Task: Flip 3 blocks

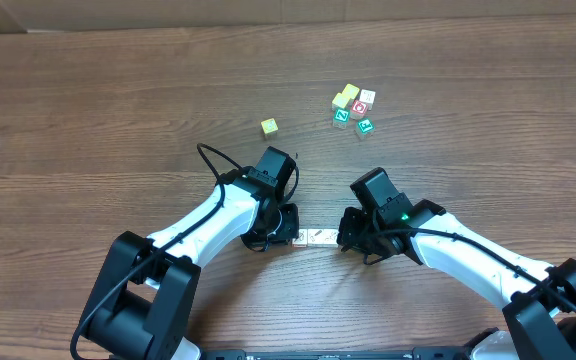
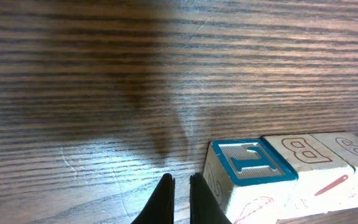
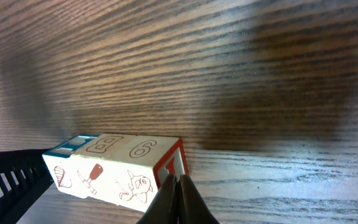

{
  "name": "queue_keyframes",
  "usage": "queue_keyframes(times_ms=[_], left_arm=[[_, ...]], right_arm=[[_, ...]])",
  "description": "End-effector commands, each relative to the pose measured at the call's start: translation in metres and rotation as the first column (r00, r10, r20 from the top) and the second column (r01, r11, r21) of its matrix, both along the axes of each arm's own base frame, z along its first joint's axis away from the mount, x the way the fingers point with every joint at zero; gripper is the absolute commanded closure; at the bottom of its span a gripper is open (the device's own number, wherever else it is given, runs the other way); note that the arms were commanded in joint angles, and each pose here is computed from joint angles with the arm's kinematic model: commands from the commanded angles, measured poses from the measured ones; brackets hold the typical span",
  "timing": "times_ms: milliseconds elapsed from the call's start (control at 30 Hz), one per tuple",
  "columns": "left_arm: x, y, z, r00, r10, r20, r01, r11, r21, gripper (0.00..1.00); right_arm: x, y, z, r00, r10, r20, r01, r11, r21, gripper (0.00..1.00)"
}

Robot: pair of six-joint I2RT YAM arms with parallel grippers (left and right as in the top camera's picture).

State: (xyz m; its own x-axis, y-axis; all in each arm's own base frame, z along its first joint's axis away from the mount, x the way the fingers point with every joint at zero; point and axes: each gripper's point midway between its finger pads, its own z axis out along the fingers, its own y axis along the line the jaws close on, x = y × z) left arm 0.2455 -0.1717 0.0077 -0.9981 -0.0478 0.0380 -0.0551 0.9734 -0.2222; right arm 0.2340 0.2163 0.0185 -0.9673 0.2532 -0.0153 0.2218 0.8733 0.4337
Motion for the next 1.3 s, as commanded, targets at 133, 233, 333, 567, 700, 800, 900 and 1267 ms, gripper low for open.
queue_keyframes(times_ms=[133,233,333,567,700,800,900,1267], left_arm=[[-0.005,-0.002,-0.004,1.000,0.009,-0.026,-0.010,1.000,-0.011,0.96],[-0.004,-0.003,-0.004,1.000,0.009,-0.024,-0.010,1.000,-0.012,0.96],[-0.004,-0.003,-0.004,1.000,0.009,-0.021,-0.009,1.000,-0.014,0.96],[0.002,-0.006,-0.003,1.000,0.009,0.001,-0.009,1.000,-0.026,0.96],[0.005,-0.007,-0.003,1.000,0.010,0.014,-0.009,1.000,-0.029,0.96],[0.007,-0.007,-0.003,1.000,0.010,0.024,-0.009,0.999,-0.030,0.96],[0.012,-0.005,-0.003,0.999,0.013,0.046,-0.012,1.000,-0.013,0.96],[0.026,-0.008,-0.002,0.994,0.017,0.107,-0.015,1.000,-0.020,0.96]], right_arm=[[-0.009,-0.002,-0.004,0.999,0.001,-0.036,-0.001,1.000,-0.006,0.96],[-0.008,-0.002,-0.004,0.999,0.000,-0.034,0.000,1.000,-0.005,0.96],[-0.009,-0.001,-0.004,0.999,-0.002,-0.035,0.002,1.000,-0.004,0.96],[-0.012,0.006,-0.003,0.999,0.025,-0.025,-0.025,1.000,0.002,0.96],[-0.015,0.011,-0.002,0.999,0.043,-0.020,-0.043,0.999,0.005,0.96],[-0.017,0.013,-0.002,0.999,0.050,-0.020,-0.050,0.999,0.006,0.96],[-0.017,0.013,-0.002,0.998,0.051,-0.021,-0.051,0.999,0.006,0.96],[-0.025,0.021,0.001,0.996,0.073,-0.057,-0.069,0.996,0.058,0.96]])
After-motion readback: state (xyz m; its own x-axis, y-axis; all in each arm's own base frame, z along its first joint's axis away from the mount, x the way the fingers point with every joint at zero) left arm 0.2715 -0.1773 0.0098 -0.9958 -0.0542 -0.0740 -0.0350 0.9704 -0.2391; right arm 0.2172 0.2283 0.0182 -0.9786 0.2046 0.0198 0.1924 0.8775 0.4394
